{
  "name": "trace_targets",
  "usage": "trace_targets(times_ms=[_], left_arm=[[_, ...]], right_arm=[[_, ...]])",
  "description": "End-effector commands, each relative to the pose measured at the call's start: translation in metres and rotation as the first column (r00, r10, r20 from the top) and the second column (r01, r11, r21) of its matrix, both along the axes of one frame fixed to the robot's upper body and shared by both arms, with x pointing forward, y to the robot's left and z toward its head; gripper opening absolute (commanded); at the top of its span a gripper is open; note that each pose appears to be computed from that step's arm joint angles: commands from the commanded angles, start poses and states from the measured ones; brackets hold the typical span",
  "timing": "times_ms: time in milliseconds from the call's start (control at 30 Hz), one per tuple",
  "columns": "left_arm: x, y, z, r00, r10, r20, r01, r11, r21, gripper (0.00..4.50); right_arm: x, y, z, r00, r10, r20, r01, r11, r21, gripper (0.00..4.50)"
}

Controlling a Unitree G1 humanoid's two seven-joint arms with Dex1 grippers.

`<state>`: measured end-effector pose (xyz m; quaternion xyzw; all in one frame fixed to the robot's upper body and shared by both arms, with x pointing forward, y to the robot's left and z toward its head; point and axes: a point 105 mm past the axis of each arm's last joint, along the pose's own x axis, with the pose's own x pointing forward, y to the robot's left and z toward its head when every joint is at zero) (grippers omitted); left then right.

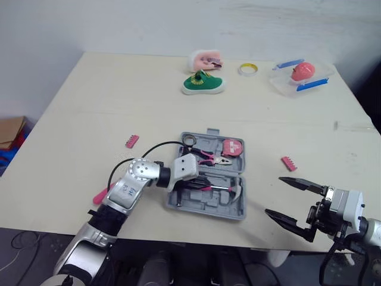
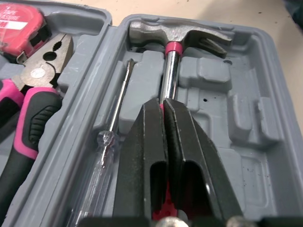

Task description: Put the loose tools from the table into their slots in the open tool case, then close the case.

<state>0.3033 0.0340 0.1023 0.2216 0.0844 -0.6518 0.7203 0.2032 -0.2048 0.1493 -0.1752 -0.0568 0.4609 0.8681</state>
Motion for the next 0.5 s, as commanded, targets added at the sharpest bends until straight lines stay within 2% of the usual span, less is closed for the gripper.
trace_targets(times_ms=[33, 167, 367, 500], left_arm=[[-0.005, 0.016, -0.049, 0.990, 0.072, -0.118, -0.048, 0.980, 0.192, 0.06], [-0.007, 0.024, -0.068, 0.985, 0.109, -0.136, -0.063, 0.949, 0.309, 0.06], [-0.018, 0.026, -0.092, 0.961, 0.156, -0.230, -0.064, 0.930, 0.363, 0.06], [-0.018, 0.029, -0.101, 0.956, 0.174, -0.236, -0.074, 0.922, 0.380, 0.06]], right_arm=[[-0.002, 0.002, 0.010, 0.999, 0.000, 0.046, 0.001, 1.000, -0.012, 4.50], [-0.003, 0.000, 0.009, 0.999, -0.013, 0.045, 0.013, 1.000, -0.011, 4.50], [-0.002, 0.000, 0.008, 0.998, -0.021, 0.053, 0.021, 1.000, -0.011, 4.50], [-0.001, -0.001, 0.008, 0.998, -0.025, 0.060, 0.026, 1.000, -0.011, 4.50]])
